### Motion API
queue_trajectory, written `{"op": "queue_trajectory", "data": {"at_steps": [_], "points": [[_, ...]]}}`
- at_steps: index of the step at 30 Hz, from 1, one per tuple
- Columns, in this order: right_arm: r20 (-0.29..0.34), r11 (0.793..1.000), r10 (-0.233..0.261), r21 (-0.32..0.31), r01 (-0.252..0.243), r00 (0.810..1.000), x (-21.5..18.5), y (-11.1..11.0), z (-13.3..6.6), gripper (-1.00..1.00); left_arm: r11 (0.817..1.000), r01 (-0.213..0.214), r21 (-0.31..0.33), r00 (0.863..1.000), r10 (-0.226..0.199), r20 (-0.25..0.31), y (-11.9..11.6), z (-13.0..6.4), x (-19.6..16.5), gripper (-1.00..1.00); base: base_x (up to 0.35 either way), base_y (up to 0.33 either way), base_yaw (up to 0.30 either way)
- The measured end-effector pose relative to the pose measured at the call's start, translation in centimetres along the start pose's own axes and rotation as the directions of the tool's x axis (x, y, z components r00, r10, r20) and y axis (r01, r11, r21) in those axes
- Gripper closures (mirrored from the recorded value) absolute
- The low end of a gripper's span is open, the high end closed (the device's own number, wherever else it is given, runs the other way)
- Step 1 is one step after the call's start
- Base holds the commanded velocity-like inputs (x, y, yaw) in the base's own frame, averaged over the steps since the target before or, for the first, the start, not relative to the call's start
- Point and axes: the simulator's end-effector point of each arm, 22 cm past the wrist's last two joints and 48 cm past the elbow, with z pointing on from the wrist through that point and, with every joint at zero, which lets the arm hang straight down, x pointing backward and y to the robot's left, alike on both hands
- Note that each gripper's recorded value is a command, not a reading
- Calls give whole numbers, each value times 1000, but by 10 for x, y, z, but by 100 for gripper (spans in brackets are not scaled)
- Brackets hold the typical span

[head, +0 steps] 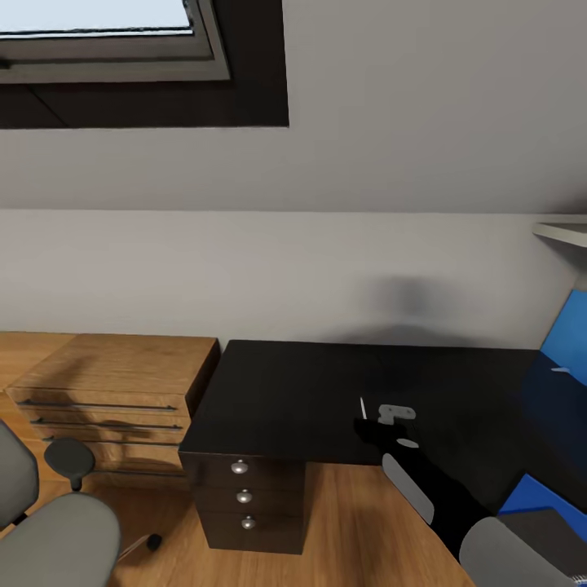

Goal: In the bedroom, organize the workspace by keeping the computer under the desk, ensuring the monitor is on the desk, placing the keyboard on the desk next to the monitor, placing the mouse on the desk next to the keyboard, moving the folder from the swivel chair onto the desk next to the mouse, stacking the notebook on top of the folder with the pen on top of the notebook, and positioning the swivel chair next to the desk.

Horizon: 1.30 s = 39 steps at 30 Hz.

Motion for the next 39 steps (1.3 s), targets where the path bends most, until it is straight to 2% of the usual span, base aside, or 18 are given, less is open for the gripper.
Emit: {"op": "queue_trajectory", "data": {"at_steps": [15, 39], "points": [[-12, 1000, -5, 1, 5, 1000, -3, 1, -9, -100, 1000, -1, -1, 1000, 1, 0, 1, -10, -3, -100, 0, 0, 0], [-100, 999, -30, 23, 32, 995, 24, -8, -6, -100, 1000, -3, 5, 1000, 3, 1, -1, -10, -3, -100, 21, 0, 0]]}}
